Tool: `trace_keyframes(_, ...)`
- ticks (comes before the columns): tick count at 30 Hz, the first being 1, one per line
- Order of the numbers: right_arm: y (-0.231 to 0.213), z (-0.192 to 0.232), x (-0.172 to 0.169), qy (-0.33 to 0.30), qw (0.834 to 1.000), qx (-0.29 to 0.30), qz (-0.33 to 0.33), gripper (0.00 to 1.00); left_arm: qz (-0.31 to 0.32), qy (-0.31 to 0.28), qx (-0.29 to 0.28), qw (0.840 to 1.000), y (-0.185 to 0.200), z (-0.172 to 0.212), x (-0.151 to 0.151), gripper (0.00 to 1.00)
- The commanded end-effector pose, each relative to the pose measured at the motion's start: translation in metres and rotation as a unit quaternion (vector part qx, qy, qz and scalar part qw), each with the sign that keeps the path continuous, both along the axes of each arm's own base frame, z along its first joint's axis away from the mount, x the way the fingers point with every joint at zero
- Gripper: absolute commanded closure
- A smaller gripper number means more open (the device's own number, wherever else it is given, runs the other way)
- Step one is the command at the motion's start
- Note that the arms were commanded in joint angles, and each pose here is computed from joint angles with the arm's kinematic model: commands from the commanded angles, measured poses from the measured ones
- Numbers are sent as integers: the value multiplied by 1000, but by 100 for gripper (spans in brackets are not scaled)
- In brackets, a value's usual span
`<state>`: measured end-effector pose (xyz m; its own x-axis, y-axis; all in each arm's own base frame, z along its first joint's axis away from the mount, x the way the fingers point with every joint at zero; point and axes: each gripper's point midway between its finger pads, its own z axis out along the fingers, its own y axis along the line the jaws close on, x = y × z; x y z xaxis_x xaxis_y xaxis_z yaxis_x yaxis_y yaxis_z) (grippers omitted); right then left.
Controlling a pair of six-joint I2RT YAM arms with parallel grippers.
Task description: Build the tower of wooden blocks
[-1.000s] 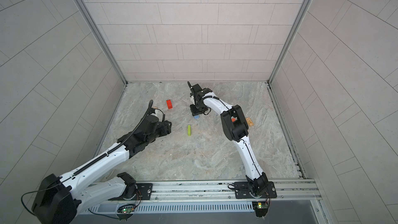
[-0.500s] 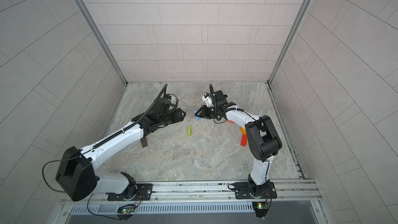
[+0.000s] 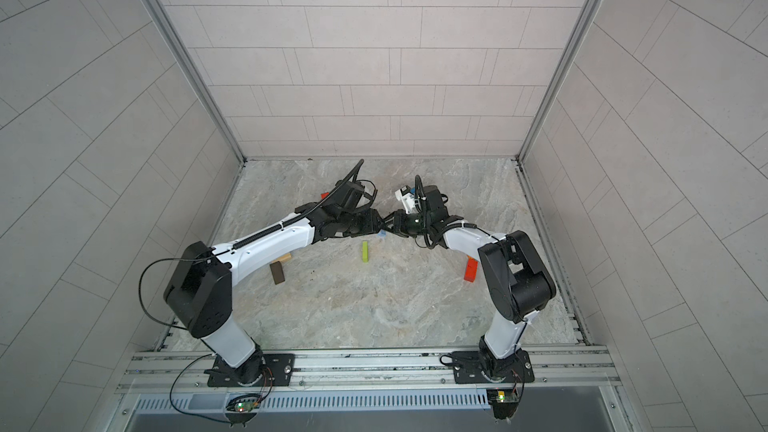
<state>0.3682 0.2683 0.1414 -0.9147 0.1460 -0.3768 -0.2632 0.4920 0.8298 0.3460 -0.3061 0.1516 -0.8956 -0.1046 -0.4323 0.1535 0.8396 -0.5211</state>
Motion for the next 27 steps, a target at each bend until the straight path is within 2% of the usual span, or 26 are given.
trace_keyframes(1,8,33,0,-41,998,42,18,88,-3,1,22,1000,3,0,1,49)
trace_keyframes(15,7,32,-7,-44,998,47,26,88,40,-6,21,999,22,9,21,46)
trace_keyframes(27,6,26,-7,-41,998,41,25,88,61,-42,6,997,34,43,26,37)
